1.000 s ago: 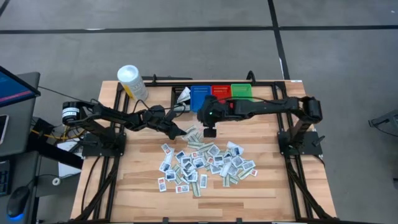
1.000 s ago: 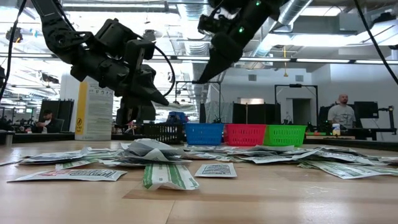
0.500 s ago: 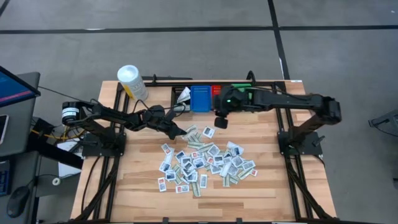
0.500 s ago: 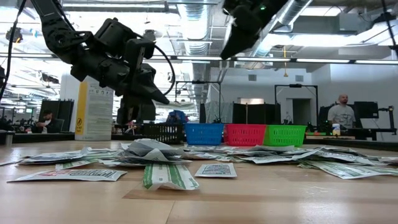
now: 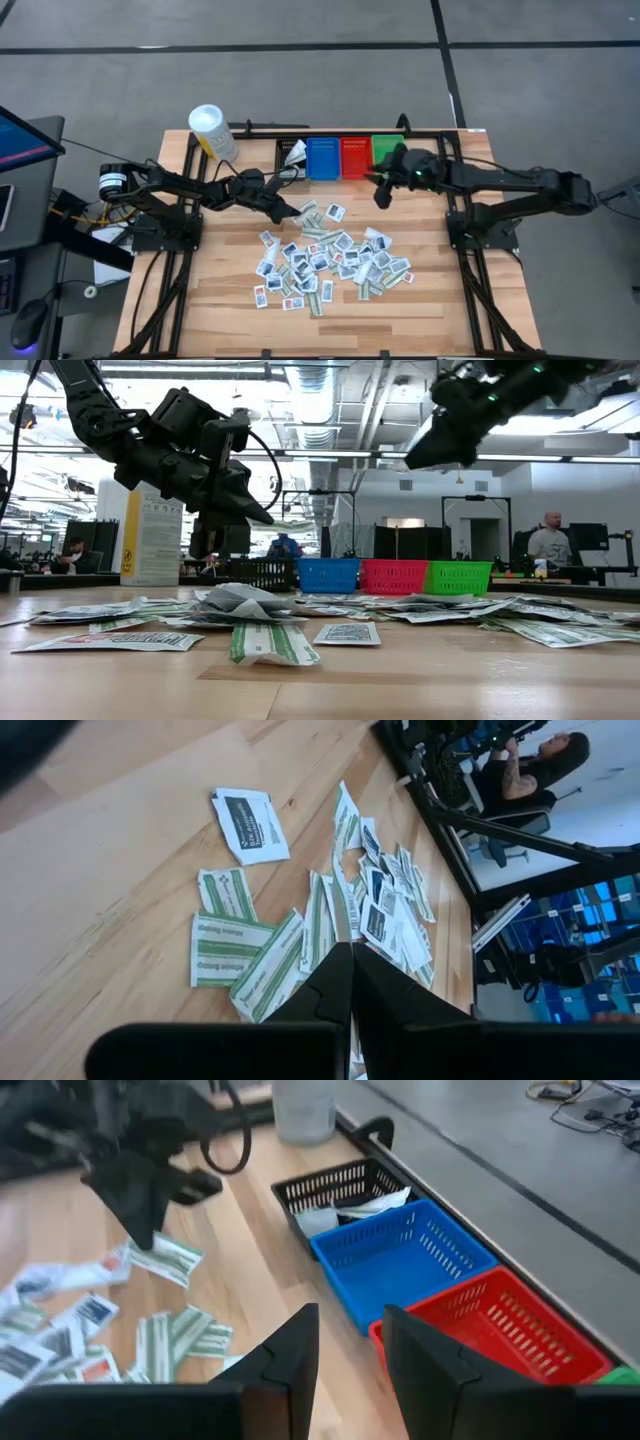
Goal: Pick & Place First Aid Supplies
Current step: Put the green bandage pack in the black bin
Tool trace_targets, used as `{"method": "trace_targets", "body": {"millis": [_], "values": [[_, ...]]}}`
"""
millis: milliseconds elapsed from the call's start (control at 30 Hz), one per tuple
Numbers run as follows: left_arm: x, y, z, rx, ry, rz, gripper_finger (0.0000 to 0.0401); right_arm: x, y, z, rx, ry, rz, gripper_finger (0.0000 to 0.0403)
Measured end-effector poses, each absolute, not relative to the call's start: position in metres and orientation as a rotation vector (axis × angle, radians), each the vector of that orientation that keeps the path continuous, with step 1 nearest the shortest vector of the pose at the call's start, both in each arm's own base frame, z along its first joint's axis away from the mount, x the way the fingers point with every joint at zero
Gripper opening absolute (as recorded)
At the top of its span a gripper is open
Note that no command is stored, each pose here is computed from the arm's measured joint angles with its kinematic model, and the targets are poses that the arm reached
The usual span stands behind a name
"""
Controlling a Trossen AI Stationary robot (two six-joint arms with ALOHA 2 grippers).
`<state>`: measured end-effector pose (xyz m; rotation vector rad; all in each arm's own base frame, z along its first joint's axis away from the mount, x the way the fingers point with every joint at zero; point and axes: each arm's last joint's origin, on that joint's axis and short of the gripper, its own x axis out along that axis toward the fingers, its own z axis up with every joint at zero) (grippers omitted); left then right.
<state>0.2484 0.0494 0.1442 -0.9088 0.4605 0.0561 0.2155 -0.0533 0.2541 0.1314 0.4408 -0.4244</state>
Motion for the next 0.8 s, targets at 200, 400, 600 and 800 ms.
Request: {"method": "trace_targets", "body": {"millis": [200, 400, 600, 800], "values": [[0.249, 0.05, 0.146, -0.904, 0.441, 0.048, 0.0006, 0.193, -0.048, 0.234, 0.229, 0.366, -0.443, 0.0107], [0.248, 0.05, 0.159, -0.859, 0.363, 0.046, 0.0006, 0.185, -0.046, 0.222, 0.286, 0.372, -0.455, 0.0107], [0.24, 0.053, 0.188, -0.673, 0.19, 0.13, 0.0005, 0.186, -0.046, 0.221, 0.296, 0.376, -0.457, 0.0107], [0.223, 0.057, 0.224, -0.418, -0.019, 0.336, 0.0008, 0.186, -0.046, 0.221, 0.296, 0.373, -0.457, 0.0107]]}}
